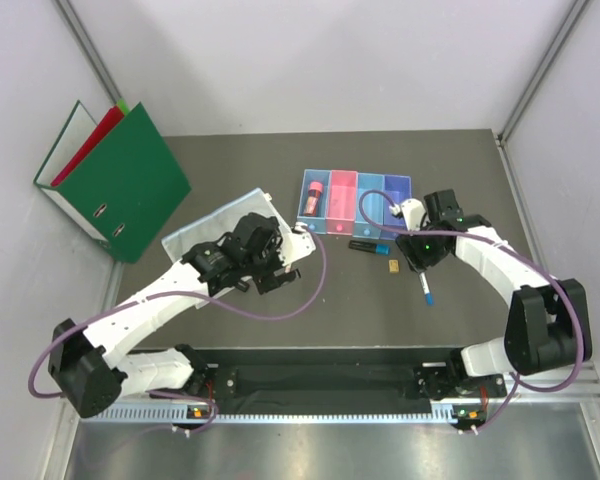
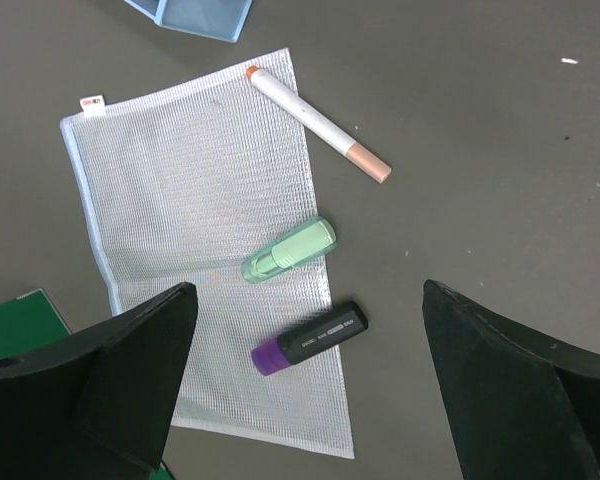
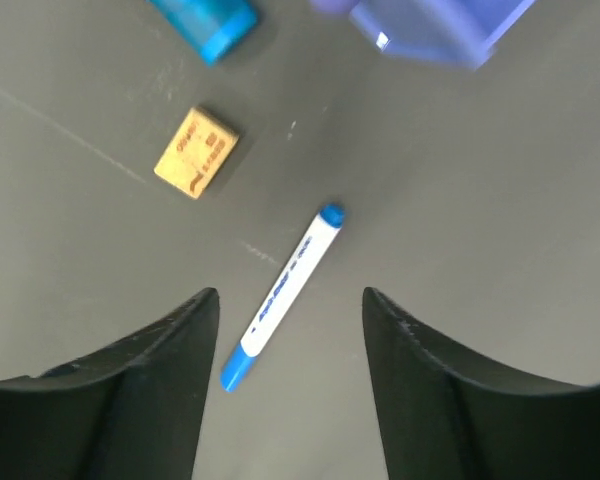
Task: Sort the stationery into containers
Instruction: Pick up the pen from the center of the board.
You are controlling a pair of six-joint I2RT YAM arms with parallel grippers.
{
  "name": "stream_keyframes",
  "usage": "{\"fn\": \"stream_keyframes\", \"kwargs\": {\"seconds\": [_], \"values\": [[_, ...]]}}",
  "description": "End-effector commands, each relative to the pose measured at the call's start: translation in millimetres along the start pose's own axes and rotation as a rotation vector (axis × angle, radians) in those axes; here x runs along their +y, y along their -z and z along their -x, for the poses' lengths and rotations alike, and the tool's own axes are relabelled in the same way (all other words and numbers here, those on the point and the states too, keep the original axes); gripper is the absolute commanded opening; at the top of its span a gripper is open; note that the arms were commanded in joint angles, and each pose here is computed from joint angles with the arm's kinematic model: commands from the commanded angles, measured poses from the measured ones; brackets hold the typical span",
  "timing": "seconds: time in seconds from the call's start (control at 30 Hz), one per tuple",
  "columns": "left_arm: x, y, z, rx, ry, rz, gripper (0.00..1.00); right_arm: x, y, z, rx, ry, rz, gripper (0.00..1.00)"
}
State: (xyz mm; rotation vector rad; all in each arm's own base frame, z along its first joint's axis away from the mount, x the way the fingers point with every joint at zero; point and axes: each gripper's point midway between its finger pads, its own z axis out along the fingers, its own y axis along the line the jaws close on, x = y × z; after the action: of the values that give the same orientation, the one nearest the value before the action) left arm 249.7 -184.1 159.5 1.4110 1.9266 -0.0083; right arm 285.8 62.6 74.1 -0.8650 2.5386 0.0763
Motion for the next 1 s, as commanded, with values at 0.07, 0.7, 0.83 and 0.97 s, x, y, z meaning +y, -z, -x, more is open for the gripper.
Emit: {"fn": "stream_keyframes", "kwargs": {"seconds": [0.07,0.7,0.83,0.97], "values": [[15,-14,15,-0.023,0.042,0.053,0.99,-8,-6,-6,-0.043,-0.055,-0.057,0.54],[36,-20,48,-0.046,0.010,0.067,0.99,-10,-41,-43,0.128,-0.054,-0.011,0.44],[38,-18,50,-0.046,0.003,0.074,0.99,-7,-50,-50,0.154,-0.057,0.007,0.36],[42,-16,54,-0.052,0.004,0.083,0.99,-6,-55,-53,0.170,-0.056,0.018,0.10]]}}
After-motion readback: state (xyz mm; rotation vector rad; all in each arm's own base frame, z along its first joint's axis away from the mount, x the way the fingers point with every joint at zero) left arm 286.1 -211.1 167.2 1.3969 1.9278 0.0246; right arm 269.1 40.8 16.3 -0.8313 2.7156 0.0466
